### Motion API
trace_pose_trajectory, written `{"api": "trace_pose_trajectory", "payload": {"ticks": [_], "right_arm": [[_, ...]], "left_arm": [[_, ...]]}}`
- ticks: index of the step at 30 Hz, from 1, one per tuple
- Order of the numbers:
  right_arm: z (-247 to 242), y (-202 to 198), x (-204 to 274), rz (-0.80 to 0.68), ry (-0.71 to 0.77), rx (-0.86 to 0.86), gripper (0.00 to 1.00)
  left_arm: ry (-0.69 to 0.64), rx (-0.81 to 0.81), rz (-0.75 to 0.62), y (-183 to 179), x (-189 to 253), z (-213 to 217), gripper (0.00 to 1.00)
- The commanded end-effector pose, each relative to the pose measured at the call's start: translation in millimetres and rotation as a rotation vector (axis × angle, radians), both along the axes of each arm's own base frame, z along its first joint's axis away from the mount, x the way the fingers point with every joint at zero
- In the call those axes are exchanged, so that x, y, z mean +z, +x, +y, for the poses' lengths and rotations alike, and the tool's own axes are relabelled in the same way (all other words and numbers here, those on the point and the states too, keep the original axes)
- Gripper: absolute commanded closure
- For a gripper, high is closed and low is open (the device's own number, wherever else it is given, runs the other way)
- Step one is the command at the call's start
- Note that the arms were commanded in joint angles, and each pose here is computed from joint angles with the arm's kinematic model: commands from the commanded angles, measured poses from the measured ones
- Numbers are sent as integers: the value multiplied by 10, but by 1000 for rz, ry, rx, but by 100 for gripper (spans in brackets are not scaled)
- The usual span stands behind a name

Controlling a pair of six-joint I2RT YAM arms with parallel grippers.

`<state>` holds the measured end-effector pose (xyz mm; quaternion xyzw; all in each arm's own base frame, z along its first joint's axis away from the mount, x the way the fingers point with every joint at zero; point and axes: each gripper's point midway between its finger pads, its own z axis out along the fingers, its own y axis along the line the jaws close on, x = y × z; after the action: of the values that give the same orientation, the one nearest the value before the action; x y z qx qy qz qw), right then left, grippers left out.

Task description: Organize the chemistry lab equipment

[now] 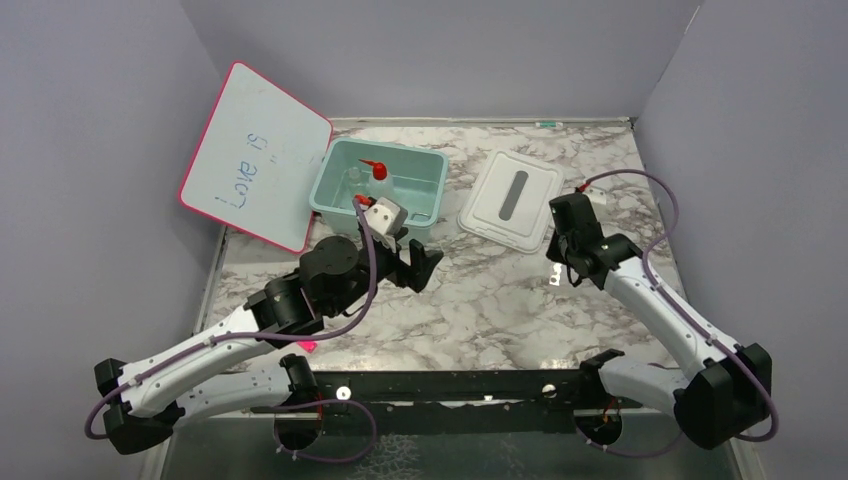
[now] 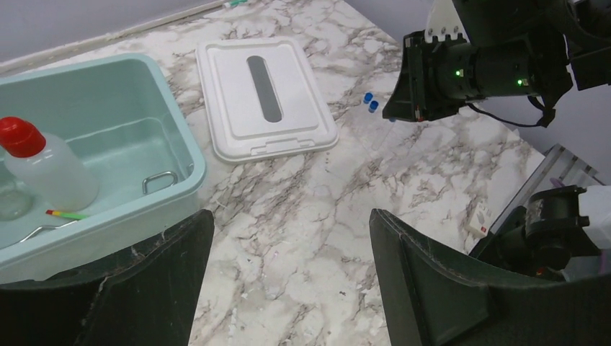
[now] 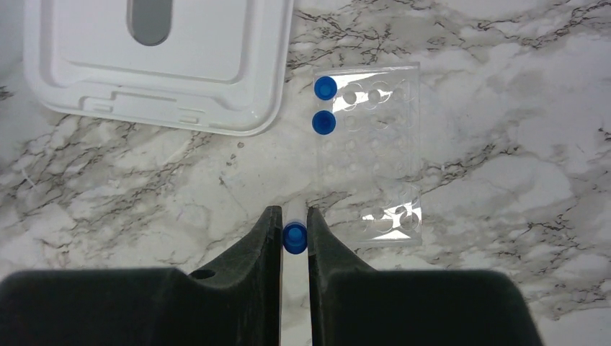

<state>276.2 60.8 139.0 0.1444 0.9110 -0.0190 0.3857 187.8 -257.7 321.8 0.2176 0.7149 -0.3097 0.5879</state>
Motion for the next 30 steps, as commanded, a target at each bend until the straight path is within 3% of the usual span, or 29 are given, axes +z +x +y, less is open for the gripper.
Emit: {"api": "trace_pose_trajectory", "payload": {"ticks": [1, 30], "right_arm": [[-162, 183, 66, -64, -47, -98, 91], [-356, 408, -169, -21, -63, -134, 90]], "left_arm": [[7, 45, 15, 53, -110, 45, 18], [53, 34, 57, 75, -348, -58, 17]]}}
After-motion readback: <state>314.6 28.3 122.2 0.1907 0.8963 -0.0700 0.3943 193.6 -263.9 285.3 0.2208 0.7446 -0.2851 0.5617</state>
